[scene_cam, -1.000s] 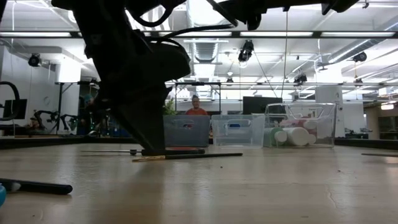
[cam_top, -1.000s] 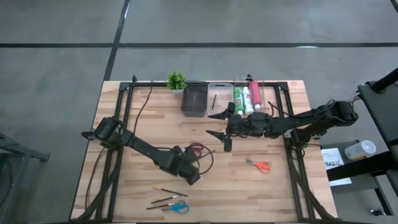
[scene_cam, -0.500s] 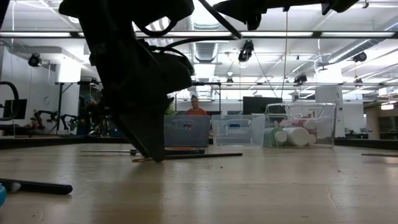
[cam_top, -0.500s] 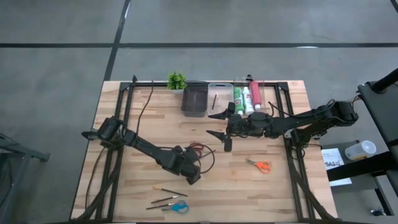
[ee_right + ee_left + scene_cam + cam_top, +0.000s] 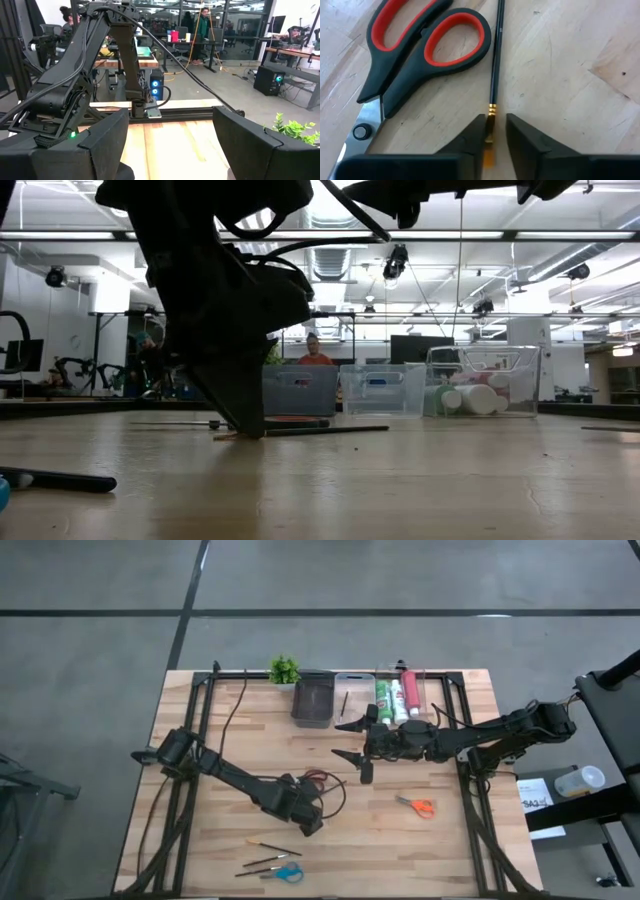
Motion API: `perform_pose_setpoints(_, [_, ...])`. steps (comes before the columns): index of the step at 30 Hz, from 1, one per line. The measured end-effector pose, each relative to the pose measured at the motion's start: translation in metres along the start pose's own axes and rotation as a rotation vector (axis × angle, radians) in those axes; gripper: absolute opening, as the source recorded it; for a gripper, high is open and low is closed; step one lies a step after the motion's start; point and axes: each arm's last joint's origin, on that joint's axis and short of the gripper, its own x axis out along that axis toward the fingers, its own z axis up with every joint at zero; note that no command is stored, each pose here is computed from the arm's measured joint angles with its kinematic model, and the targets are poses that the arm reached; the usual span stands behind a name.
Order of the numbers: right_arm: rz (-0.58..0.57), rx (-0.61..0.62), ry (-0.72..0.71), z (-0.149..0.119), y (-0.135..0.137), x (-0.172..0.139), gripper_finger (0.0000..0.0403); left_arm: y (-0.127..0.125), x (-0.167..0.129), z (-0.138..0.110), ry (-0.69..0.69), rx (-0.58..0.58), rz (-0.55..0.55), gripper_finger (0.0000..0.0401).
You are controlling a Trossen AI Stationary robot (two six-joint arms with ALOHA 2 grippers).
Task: Pick & Place Paint Supplies
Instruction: Put the top gold paint brush into the white transparent bin
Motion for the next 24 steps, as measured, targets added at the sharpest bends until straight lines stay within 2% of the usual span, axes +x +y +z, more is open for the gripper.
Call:
perform_pose_setpoints(5, [0.000,0.000,0.000,0.0000,0.0001,0.0000,0.0288,0.0003,0.0003,0.0002,-0.008,-0.002,0.008,0.0017])
perform_pose_setpoints(7, [0.000,-0.001,0.000,0.0001,0.0001,0.0000,0.0288,0.0003,0.0003,0.0002,-0.009,-0.002,0.009,0.0007])
perform_pose_setpoints(24, [0.000,-0.001,0.000,0.0000,0.0000,0.0000,0.0288,0.0002,-0.0008,0.0010,-0.011,-0.003,0.008,0.0008])
